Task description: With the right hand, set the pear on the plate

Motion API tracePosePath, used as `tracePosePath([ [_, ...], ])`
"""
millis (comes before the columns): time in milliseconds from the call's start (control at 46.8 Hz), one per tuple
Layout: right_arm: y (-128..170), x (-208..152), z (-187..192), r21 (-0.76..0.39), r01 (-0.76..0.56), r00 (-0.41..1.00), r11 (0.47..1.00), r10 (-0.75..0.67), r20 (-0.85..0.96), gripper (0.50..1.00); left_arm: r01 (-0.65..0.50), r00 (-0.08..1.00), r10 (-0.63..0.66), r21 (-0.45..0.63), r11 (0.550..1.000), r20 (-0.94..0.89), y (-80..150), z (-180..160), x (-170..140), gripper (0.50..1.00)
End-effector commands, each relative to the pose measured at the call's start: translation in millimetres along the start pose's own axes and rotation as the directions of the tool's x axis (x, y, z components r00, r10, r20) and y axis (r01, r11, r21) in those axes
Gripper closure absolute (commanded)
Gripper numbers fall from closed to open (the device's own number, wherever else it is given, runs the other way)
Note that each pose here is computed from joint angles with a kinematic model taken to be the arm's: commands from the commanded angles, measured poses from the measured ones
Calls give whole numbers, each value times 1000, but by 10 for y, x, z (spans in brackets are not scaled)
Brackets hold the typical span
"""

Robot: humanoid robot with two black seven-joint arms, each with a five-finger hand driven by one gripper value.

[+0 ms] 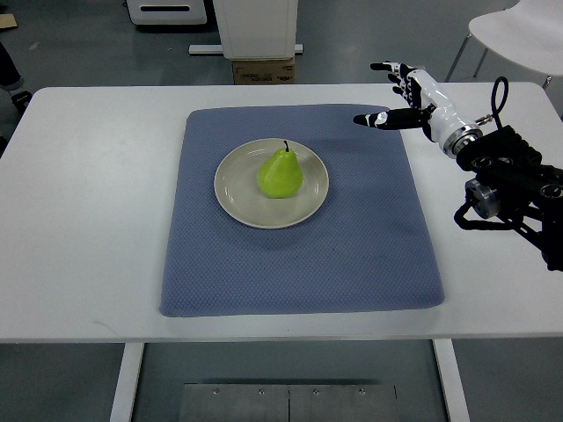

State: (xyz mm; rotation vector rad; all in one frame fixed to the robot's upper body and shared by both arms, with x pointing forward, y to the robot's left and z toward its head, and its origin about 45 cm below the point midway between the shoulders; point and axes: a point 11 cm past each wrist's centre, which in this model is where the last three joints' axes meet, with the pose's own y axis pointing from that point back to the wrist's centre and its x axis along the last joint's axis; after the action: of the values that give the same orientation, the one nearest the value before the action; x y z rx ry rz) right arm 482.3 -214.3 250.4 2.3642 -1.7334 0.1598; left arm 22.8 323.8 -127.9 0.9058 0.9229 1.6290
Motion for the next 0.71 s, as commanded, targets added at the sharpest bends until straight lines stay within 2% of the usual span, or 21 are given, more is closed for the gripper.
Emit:
tracePosePath([
  [0, 5, 16, 45, -45, -2, 998, 999, 5, 68, 500, 0, 1000, 0, 0, 1000, 0, 0, 1, -1, 500],
  [150, 0, 93, 47, -76, -33, 986, 997, 45, 163, 500, 0, 1000, 0, -1, 1000, -1, -1, 2, 0, 500],
  [256, 25, 155, 138, -144, -51, 943, 988, 95, 319, 500, 0, 1000, 0, 0, 1000, 0, 0, 1, -1, 500],
  [406, 28, 263, 142, -163, -56, 842, 985, 134, 523, 500, 0, 1000, 0, -1, 1000, -1, -1, 2, 0, 500],
  [684, 55, 608, 318, -207, -160, 802, 965, 249, 542, 500, 0, 1000, 0, 0, 1000, 0, 0, 1, -1, 500],
])
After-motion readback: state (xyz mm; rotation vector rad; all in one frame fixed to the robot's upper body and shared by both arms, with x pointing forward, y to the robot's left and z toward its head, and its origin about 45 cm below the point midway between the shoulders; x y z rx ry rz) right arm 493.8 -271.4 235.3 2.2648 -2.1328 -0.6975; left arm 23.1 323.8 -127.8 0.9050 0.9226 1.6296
